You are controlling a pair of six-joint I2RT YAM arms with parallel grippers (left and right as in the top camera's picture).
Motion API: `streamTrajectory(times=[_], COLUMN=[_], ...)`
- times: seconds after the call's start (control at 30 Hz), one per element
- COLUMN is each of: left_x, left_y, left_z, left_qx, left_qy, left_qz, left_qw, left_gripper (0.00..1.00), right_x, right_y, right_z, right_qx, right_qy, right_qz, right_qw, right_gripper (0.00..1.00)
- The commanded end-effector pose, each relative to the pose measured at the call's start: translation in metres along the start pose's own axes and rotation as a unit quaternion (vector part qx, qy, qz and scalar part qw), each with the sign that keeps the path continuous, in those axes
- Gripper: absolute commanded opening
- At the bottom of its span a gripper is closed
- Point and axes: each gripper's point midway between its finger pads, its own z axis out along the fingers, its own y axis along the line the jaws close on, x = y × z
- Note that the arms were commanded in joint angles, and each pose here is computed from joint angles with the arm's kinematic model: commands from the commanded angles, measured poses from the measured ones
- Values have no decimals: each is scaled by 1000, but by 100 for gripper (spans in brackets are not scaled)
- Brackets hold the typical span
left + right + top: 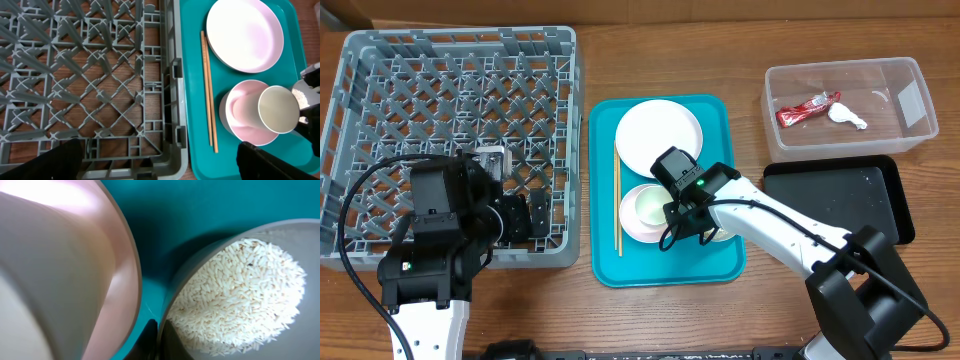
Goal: Sort waste into correct bins and load items into the dishwasher
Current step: 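Lift the rice bowl over the black tray and tip out the rice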
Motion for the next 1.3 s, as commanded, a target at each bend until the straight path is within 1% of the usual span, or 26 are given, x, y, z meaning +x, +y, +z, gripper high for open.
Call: streamTrajectory(times=[0.0,0.13,0.3,0.33,0.43,0.47,0.57,0.67,0.7,0.87,1.07,1.2,1.27], left_x=[-7,-7,-7,-7,-7,-7,-7,-7,-7,-7,-7,-7,-7], left_y=[-4,-4,-4,-4,-4,-4,-4,-4,-4,-4,-4,-4,-4], left_z=[-5,-5,-5,-5,-5,-5,-5,-5,-5,-5,-5,-5,-5], left_qx=[7,7,7,7,7,7,7,7,7,7,7,7,7], left_qy=[-10,-10,-10,-10,-10,-10,-10,-10,-10,-10,-10,-10,-10], left_qz=[-6,-6,-6,-6,-6,-6,-6,-6,-6,-6,-6,-6,-6], left_qw=[1000,1000,1000,1000,1000,1000,1000,1000,1000,1000,1000,1000,1000], left_gripper=[100,100,100,100,100,100,100,100,100,100,100,100,100], right_x=[-18,-35,-49,-53,-60,-64,-69,-70,-67,-57,-53,-49,-47], right_y=[-6,-12,-56,-67,-80,-85,-108,-133,-147,-186,-210,-221,-226], right_z=[-23,-57,-82,-87,-96,-102,-113,-124,-128,-135,-141,-137,-138], right_qx=[2,-30,-24,-35,-83,-126,-197,-257,-278,-328,-425,-441,-457], right_qy=[-31,-46,-44,-45,-56,-63,-76,-100,-110,-144,-179,-174,-179], right_qz=[21,13,61,72,98,111,141,151,162,194,226,255,263], right_qw=[999,998,997,996,990,984,967,949,940,913,858,843,831], right_gripper=[4,4,4,4,4,4,4,4,4,4,4,4,4])
